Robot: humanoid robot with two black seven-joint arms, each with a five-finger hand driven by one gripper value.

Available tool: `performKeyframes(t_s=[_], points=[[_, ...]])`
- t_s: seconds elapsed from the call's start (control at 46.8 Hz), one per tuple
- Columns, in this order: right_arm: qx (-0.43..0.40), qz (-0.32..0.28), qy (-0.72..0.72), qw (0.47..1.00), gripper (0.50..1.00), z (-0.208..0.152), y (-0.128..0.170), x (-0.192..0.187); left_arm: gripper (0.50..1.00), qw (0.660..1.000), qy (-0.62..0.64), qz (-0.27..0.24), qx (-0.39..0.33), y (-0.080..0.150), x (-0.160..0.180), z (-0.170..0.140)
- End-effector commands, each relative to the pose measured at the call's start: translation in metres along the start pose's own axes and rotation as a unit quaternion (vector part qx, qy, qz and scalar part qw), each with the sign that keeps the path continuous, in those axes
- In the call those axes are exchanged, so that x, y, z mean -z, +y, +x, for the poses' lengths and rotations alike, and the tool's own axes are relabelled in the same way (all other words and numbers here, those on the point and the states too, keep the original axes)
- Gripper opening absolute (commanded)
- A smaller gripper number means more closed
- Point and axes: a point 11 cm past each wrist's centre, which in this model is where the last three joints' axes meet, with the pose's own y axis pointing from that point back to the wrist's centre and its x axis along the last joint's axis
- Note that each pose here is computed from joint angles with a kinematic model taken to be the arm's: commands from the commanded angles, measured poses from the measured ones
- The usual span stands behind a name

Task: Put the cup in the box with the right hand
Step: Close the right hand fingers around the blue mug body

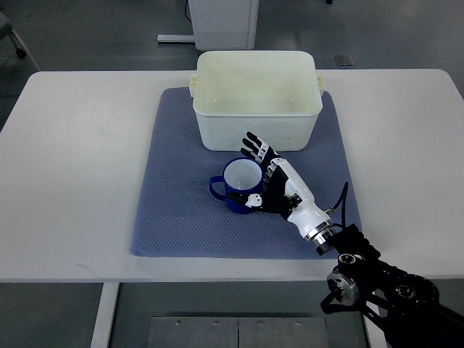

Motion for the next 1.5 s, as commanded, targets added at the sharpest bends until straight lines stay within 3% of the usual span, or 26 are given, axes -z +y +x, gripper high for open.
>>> performKeyframes(t_s=[0.0,0.535,1.005,1.09,1.176,1.347,1.475], points=[[-0.006,-0.004,0.005,1.000,0.985,0.000,0.000,-0.003,1.000,1.000,0.000,0.000,0.000,0.000,0.000,0.000],[-0.038,-0.032,0.035,0.998,0.966,0.010,0.006,-0.022,1.000,1.000,0.000,0.000,0.000,0.000,0.000,0.000],[-0.039,-0.033,0.048,0.998,0.906,0.002,0.000,-0.023,1.000,1.000,0.000,0.000,0.000,0.000,0.000,0.000],[-0.038,-0.031,0.050,0.998,0.864,0.002,-0.002,-0.022,1.000,1.000,0.000,0.000,0.000,0.000,0.000,0.000],[-0.037,-0.030,0.050,0.998,0.791,0.001,-0.004,-0.022,1.000,1.000,0.000,0.000,0.000,0.000,0.000,0.000],[-0.034,-0.029,0.052,0.998,0.510,0.000,-0.005,-0.021,1.000,1.000,0.000,0.000,0.000,0.000,0.000,0.000],[-0.025,-0.034,0.055,0.998,0.500,-0.003,-0.004,-0.023,1.000,1.000,0.000,0.000,0.000,0.000,0.000,0.000]])
